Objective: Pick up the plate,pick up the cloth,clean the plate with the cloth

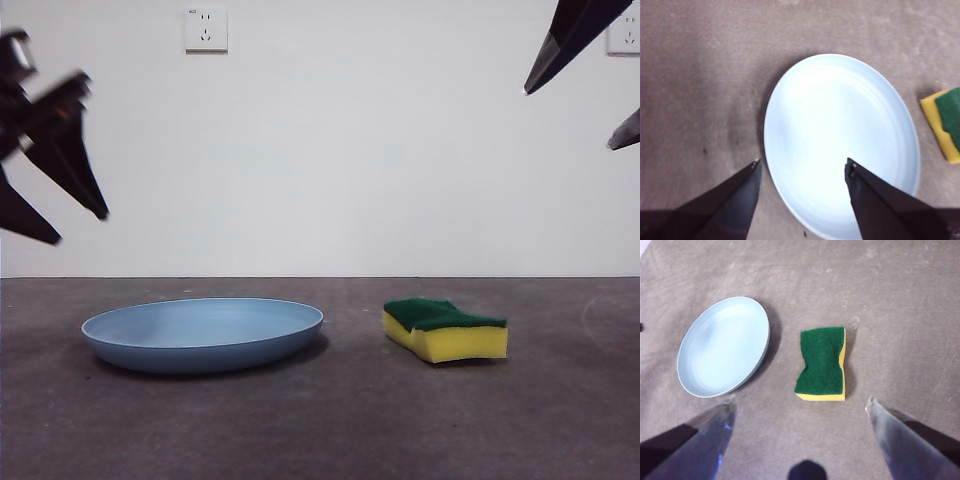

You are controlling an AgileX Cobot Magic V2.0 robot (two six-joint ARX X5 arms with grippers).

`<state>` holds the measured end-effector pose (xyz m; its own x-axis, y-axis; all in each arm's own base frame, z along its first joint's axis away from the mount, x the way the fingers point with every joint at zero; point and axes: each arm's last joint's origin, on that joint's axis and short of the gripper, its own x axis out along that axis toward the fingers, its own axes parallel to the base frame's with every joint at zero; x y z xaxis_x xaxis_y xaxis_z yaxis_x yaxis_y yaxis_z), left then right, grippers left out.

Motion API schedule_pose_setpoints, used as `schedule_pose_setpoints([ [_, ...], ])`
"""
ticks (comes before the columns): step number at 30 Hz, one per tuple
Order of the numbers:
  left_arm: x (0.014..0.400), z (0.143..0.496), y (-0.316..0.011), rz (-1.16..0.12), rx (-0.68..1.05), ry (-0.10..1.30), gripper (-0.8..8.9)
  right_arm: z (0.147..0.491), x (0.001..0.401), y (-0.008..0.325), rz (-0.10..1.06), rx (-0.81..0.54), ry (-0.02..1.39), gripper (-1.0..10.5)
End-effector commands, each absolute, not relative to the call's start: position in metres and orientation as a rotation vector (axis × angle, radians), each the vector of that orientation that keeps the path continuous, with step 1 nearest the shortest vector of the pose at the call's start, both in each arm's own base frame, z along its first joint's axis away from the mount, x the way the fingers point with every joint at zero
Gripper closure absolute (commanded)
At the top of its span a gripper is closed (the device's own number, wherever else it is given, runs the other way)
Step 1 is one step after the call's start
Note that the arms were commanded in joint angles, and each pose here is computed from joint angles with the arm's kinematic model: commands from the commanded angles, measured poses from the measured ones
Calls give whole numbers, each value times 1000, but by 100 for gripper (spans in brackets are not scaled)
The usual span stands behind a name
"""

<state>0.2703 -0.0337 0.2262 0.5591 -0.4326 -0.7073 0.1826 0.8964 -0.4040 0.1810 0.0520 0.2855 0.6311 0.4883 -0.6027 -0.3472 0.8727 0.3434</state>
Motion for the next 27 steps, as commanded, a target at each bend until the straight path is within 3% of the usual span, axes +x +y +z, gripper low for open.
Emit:
schedule_pose_setpoints([
  [1, 285, 216, -38, -369, -297, 940, 530, 287, 181, 53, 488, 203, 742, 501],
  [22, 320, 147, -60, -310, -228, 1088, 545, 285, 179, 53, 481, 212, 774, 506],
  [26, 320, 148, -65, -345, -184, 1069, 837, 285, 179, 53, 481, 212, 774, 507],
  [27, 320, 148, -66, -351, -177, 1064, 820, 285, 179, 53, 481, 212, 773, 507],
])
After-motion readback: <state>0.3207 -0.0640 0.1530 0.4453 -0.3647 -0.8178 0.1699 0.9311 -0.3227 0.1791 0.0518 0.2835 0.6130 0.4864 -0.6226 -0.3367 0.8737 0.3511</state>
